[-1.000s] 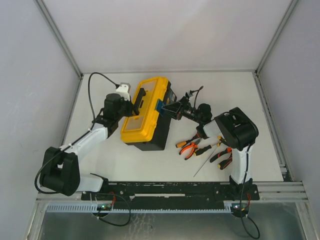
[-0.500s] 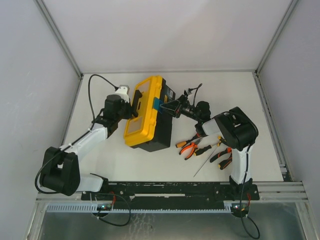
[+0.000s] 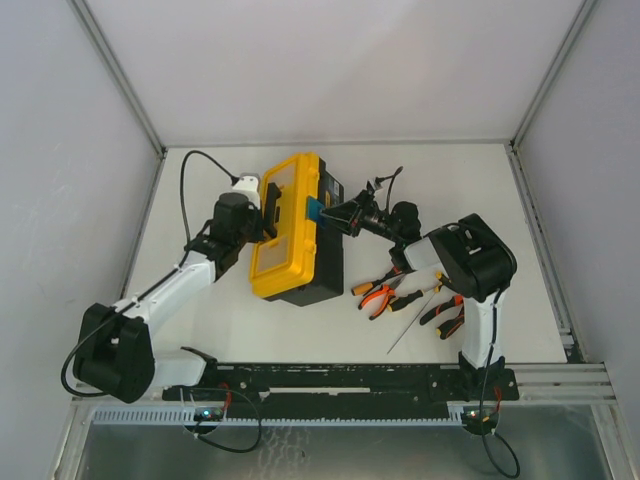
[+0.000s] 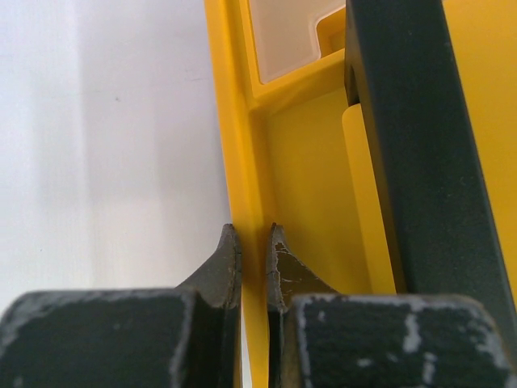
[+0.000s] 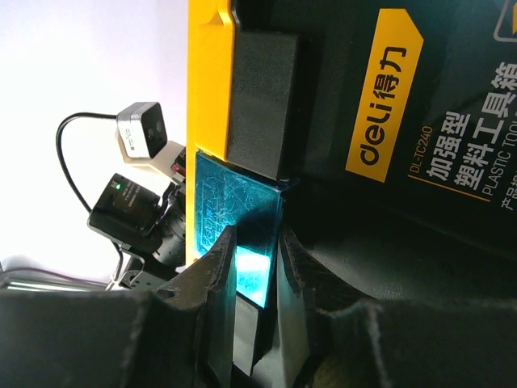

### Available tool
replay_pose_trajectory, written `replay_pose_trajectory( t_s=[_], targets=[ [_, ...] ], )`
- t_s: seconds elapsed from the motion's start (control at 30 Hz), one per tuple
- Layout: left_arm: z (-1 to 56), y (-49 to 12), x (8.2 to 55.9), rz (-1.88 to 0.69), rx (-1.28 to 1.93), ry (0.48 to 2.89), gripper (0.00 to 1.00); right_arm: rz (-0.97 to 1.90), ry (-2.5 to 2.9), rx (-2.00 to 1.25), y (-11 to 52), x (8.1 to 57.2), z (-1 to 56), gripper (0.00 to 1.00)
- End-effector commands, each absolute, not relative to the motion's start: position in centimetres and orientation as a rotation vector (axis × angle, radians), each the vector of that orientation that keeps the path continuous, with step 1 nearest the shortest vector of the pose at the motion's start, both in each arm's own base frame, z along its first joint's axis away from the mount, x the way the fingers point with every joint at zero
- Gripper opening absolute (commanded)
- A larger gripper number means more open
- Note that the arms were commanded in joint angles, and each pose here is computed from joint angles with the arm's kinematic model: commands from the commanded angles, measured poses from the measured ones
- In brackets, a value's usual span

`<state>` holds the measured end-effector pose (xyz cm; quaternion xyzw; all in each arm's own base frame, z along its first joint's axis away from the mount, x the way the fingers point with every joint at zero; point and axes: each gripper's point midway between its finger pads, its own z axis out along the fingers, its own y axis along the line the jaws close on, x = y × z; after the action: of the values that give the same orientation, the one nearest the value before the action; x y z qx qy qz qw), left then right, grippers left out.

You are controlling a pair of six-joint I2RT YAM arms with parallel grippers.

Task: Pack the tool kit
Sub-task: Open the toolbox at the center of the board.

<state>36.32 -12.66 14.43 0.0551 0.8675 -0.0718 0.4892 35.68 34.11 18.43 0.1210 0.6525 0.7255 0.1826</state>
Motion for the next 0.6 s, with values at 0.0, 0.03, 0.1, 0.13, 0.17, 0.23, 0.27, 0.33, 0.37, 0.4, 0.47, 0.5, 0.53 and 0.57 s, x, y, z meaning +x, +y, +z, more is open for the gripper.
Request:
replay_pose_trajectory(
  t_s=[0.0,0.03,0.1,0.13,0.17,0.23,0.27,0.33,0.37,0.4,0.47,0.5,0.53,0.57],
  targets=[
    [12.9,-14.9,34.3,-0.117,0.398,2.162,0.0,2.24,1.548,-0.147,36.0,28.8,29.3,0.0],
    [13.0,-14.8,34.4,-0.113,0.398,2.161,0.0,2.241,1.549,-0.154,35.9,28.6,29.4,0.0],
    [13.1,-14.5,34.5,-0.092,0.388,2.16,0.0,2.24,1.543,-0.169,35.8,28.4,29.8,0.0],
    [13.0,-14.3,34.5,-0.079,0.39,2.163,0.0,2.233,1.553,-0.169,35.9,28.3,29.7,0.0],
    [13.1,-14.3,34.5,-0.077,0.39,2.162,0.0,2.225,1.555,-0.175,35.8,28.2,29.8,0.0],
    [13.0,-14.4,34.5,-0.077,0.393,2.164,0.0,2.197,1.585,-0.175,35.8,28.2,29.5,0.0],
    [13.0,-14.3,34.5,-0.075,0.391,2.164,0.0,2.171,1.592,-0.183,35.8,28.3,29.4,0.0],
    [13.0,-14.3,34.5,-0.071,0.394,2.164,0.0,2.146,1.61,-0.192,35.7,28.2,29.3,0.0],
    [13.0,-14.3,34.5,-0.071,0.396,2.163,0.0,2.135,1.611,-0.2,35.6,28.1,29.4,0.0],
    [13.1,-14.3,34.5,-0.074,0.394,2.163,0.0,2.126,1.612,-0.203,35.5,28.0,29.6,0.0],
    [13.1,-14.5,34.5,-0.086,0.395,2.16,0.0,2.121,1.602,-0.219,35.3,27.8,30.0,0.0],
    [13.1,-15.3,34.1,-0.098,0.422,2.156,0.0,2.128,1.595,-0.229,35.3,27.6,30.2,0.0],
    [13.1,-15.4,34.1,-0.096,0.427,2.156,0.0,2.133,1.581,-0.247,35.2,27.3,30.5,0.0],
    [13.1,-15.4,34.0,-0.094,0.428,2.157,0.0,2.136,1.577,-0.262,35.2,27.2,30.6,0.0]
  ],
)
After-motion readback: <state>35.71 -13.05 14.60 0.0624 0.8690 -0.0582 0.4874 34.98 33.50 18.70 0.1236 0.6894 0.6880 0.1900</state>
